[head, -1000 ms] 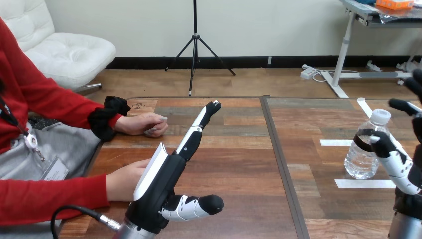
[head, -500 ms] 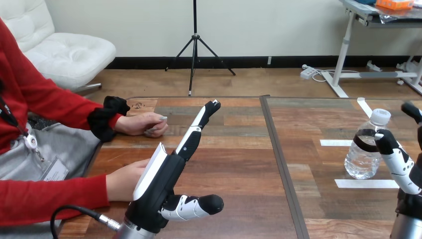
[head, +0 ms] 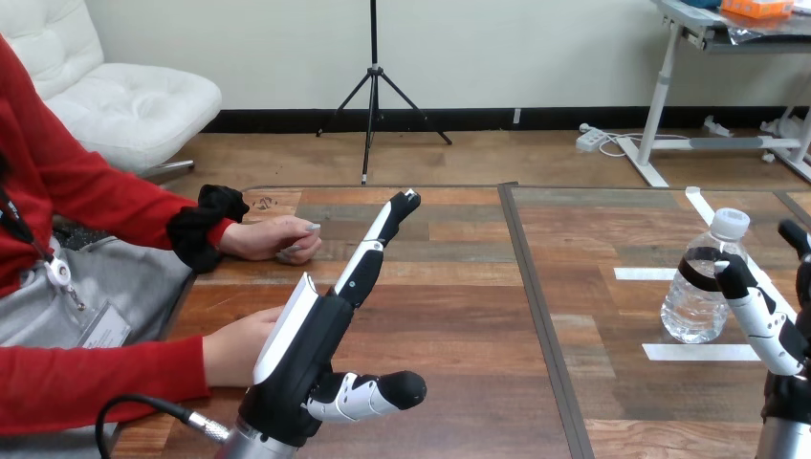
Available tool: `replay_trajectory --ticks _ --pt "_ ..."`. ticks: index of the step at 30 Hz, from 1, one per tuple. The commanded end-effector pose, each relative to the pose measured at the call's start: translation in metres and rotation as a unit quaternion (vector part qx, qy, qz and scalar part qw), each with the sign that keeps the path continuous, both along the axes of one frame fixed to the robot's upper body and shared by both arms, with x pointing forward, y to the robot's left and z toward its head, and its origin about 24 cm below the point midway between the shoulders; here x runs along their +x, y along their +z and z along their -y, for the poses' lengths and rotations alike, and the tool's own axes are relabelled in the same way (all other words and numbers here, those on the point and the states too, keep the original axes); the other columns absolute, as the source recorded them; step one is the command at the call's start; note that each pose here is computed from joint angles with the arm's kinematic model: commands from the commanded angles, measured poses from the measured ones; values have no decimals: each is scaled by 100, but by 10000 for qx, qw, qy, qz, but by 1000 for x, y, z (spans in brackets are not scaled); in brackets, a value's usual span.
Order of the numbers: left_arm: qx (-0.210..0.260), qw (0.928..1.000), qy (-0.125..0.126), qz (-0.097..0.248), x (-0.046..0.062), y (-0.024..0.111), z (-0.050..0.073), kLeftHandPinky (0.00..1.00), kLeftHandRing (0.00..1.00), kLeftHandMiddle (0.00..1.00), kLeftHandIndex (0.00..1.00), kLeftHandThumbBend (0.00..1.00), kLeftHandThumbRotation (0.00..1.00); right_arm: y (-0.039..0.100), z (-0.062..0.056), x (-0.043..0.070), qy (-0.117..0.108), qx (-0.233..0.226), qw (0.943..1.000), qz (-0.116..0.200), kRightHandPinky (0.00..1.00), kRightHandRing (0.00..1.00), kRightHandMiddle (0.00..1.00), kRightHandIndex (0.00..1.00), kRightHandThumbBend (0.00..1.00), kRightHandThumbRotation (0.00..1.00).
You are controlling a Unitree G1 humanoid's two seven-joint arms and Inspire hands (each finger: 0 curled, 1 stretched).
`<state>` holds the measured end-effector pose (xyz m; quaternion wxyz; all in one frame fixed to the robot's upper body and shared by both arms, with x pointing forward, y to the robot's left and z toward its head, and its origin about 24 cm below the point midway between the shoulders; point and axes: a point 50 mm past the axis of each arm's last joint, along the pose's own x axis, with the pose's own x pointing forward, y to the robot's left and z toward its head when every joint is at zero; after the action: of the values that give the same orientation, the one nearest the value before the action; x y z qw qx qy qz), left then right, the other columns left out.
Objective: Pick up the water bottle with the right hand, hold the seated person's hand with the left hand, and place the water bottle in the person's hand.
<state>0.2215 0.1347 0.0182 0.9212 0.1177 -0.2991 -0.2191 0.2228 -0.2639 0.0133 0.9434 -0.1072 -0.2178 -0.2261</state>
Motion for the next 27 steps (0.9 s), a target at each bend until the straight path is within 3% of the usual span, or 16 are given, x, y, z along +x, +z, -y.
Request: replay_trajectory --ticks 1,12,27 --pt "-85 9994 -31 349 12 15 1 100 100 100 100 100 86 13 0 23 127 -34 9998 127 97 100 100 100 100 60" --pt "-128 9993 -46 338 13 16 0 100 100 100 100 100 84 2 6 30 57 182 9990 -414 100 100 100 100 100 59" --pt "-134 9992 -30 383 12 18 -1 100 100 100 100 100 83 -12 12 37 -56 449 9927 -1123 100 100 100 100 100 63"
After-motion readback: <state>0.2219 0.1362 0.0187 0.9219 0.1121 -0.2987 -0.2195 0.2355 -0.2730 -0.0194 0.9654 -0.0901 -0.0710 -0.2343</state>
